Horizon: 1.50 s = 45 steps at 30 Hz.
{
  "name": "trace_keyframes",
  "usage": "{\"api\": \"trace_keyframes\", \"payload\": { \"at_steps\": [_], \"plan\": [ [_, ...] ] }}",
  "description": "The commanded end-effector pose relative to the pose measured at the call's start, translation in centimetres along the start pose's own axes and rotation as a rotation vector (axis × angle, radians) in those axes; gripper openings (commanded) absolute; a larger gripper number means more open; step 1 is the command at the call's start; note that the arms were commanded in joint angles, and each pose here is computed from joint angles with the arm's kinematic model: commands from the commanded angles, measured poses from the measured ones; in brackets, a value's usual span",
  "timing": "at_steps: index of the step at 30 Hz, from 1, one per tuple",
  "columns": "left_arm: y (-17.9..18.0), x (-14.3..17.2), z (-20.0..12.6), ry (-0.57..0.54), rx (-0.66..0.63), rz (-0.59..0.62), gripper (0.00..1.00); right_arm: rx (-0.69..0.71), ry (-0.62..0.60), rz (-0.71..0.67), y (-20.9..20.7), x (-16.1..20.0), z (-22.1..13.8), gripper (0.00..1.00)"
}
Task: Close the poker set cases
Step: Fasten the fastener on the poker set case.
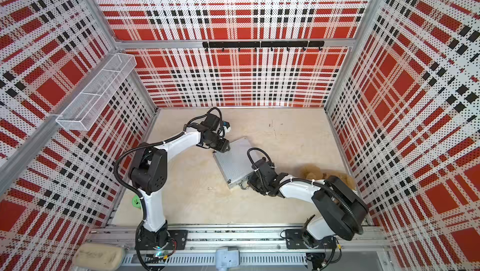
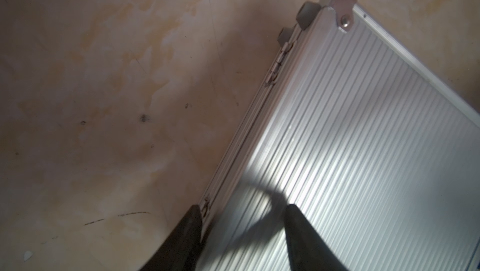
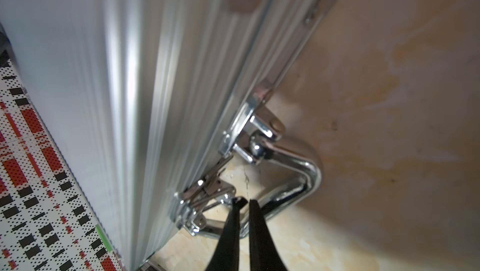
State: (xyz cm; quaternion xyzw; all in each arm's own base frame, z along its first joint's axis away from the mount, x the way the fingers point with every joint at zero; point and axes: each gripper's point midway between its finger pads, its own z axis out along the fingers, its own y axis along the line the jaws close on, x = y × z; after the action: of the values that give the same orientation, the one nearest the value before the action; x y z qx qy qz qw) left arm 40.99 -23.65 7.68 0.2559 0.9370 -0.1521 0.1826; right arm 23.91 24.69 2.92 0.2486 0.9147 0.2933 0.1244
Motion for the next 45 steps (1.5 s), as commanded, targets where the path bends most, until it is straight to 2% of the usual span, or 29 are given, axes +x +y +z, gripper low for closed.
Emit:
{"api": "trace_keyframes", "payload": {
  "at_steps": [1, 16, 33, 37, 40, 45],
  "plan": [
    [-0.1, 2.7, 1.3, 0.102, 0.023, -0.010, 0.53, -0.041, -0.047, 0.021, 1.3, -1.1, 0.6, 0.11],
    [-0.8, 3.6, 1.8, 0.134, 0.072, -0.015, 0.50, -0.067, -0.103, 0.049, 1.8, -2.2, 0.9, 0.11],
    [-1.1, 4.1, 2.1, 0.157, 0.100, -0.021, 0.49, -0.077, -0.099, 0.062, 2.4, -2.4, 2.2, 0.11],
    [-0.2, 3.7, 1.7, 0.143, 0.090, -0.043, 0.55, -0.036, -0.090, 0.072, 1.5, -2.1, 0.7, 0.15],
    [0.1, 3.0, 1.1, 0.122, 0.081, -0.051, 0.65, 0.014, -0.062, 0.064, 0.7, -1.4, -0.7, 0.21],
    [0.3, 0.8, -0.9, 0.044, 0.051, -0.049, 0.79, 0.066, -0.058, -0.020, 0.2, -1.6, -3.9, 0.34]
  ]
}}
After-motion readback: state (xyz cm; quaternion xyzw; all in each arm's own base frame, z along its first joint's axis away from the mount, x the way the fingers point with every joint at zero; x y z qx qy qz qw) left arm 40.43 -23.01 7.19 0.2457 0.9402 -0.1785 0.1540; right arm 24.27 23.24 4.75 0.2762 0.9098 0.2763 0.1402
